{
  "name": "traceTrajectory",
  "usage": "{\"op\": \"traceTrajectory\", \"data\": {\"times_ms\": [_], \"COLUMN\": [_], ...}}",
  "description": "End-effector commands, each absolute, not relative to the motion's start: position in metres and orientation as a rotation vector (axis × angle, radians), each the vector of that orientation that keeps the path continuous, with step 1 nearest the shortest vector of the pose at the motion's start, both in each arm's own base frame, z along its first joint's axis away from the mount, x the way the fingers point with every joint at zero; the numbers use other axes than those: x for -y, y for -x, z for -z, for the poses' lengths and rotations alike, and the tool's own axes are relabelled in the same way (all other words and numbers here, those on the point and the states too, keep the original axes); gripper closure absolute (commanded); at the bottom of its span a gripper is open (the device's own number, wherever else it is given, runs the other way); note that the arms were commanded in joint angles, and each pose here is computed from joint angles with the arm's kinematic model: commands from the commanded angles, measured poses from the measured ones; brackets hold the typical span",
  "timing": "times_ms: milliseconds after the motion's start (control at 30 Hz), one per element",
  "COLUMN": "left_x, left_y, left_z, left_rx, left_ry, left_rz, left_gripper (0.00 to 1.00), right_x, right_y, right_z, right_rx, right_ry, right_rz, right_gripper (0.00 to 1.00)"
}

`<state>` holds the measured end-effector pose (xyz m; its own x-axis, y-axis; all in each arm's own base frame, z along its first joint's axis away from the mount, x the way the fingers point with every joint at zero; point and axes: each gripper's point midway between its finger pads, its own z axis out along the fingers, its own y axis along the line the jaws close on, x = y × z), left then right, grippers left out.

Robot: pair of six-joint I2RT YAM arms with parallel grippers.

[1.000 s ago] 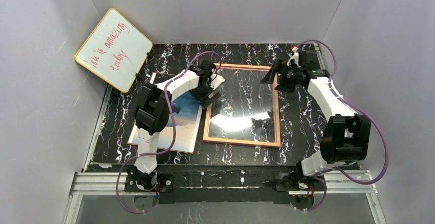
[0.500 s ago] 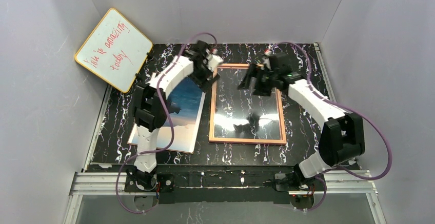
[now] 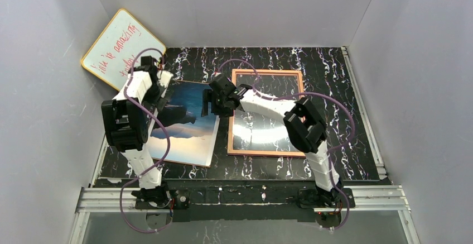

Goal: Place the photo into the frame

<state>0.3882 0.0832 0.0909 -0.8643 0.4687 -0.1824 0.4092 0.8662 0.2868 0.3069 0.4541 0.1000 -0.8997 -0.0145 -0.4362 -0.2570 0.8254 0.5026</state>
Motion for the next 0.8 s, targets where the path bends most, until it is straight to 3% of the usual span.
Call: {"op": "traceTrajectory", "data": {"times_ms": [0, 467, 767], "left_x": [-0.081, -0.072, -0.066], "left_y": [-0.380, -0.355, -0.348], "left_z": [-0.085, -0.024, -0.015], "left_rx": [-2.735, -2.844, -2.863], "left_ry": [-0.745, -0.788, -0.846], "left_rz": [-0.422, -0.339, -0.325], "left_gripper": [0.14, 0.16, 0.16], "right_x": [-0.438, -0.432, -0.461], "right_y": [-0.339, -0.353, -0.354], "right_z": [-0.091, -0.028, -0.040], "right_rx": [-2.568, -2.640, -2.622], "right_ry": [0.044, 0.002, 0.017], "right_rz": [-0.651, -0.493, -0.662], "right_gripper": [0.12, 0.16, 0.30]}}
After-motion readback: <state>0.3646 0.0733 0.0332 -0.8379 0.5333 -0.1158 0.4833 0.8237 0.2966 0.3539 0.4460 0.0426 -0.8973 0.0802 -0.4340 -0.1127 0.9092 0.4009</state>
